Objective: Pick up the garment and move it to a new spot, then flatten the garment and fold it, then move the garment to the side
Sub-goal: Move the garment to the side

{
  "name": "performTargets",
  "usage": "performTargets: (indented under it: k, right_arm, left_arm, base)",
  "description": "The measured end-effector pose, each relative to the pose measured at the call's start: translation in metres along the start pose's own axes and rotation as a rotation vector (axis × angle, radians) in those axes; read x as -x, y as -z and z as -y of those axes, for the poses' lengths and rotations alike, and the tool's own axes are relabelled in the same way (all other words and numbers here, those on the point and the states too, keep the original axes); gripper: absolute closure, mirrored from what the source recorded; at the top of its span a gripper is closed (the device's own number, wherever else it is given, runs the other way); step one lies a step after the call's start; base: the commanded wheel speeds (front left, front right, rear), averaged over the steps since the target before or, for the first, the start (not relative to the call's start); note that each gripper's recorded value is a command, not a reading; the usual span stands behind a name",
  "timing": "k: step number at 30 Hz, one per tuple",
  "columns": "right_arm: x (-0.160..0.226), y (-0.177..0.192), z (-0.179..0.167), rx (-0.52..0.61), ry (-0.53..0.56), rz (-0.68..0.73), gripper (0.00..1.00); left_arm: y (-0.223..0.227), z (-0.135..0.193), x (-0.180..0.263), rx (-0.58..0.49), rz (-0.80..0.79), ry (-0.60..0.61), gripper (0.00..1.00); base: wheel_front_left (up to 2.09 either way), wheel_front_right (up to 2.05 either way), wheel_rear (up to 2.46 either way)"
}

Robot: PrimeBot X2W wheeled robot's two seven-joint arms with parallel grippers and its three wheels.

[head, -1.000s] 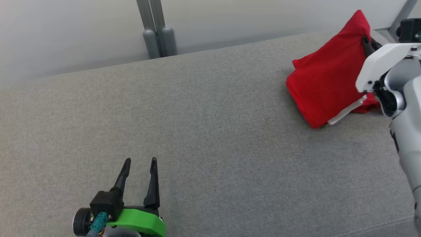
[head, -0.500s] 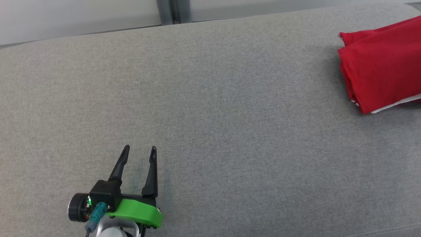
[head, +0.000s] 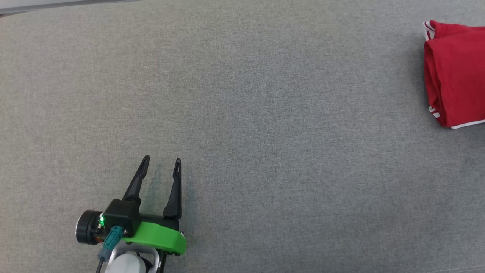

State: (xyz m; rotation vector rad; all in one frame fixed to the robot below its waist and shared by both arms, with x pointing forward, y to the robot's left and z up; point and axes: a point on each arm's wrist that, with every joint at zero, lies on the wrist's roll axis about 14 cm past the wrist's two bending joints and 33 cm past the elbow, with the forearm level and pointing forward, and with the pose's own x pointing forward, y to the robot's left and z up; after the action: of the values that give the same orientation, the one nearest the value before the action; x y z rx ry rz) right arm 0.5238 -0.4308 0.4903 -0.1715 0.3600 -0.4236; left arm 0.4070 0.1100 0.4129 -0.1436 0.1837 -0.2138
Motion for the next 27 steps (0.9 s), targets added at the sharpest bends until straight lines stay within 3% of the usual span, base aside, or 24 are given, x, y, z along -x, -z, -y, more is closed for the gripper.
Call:
performTargets:
  k: [12, 19, 27]
  right_arm:
    - [0.013, -0.013, -0.028, 0.005, -0.037, 0.074, 0.00]
    - [0.035, -0.036, -0.070, 0.008, -0.145, 0.187, 0.00]
    - [0.077, -0.063, -0.108, -0.094, -0.257, 0.291, 0.00]
  left_arm:
    - [-0.014, 0.008, -0.001, -0.008, 0.039, 0.023, 0.00]
    - [-0.034, 0.011, 0.004, 0.004, 0.096, 0.025, 0.00]
    - [-0.054, 0.013, 0.023, 0.010, 0.150, -0.003, 0.00]
  base:
    - [0.00, 0.00, 0.00]
    - [0.00, 0.00, 0.00]
    - [0.00, 0.00, 0.00]
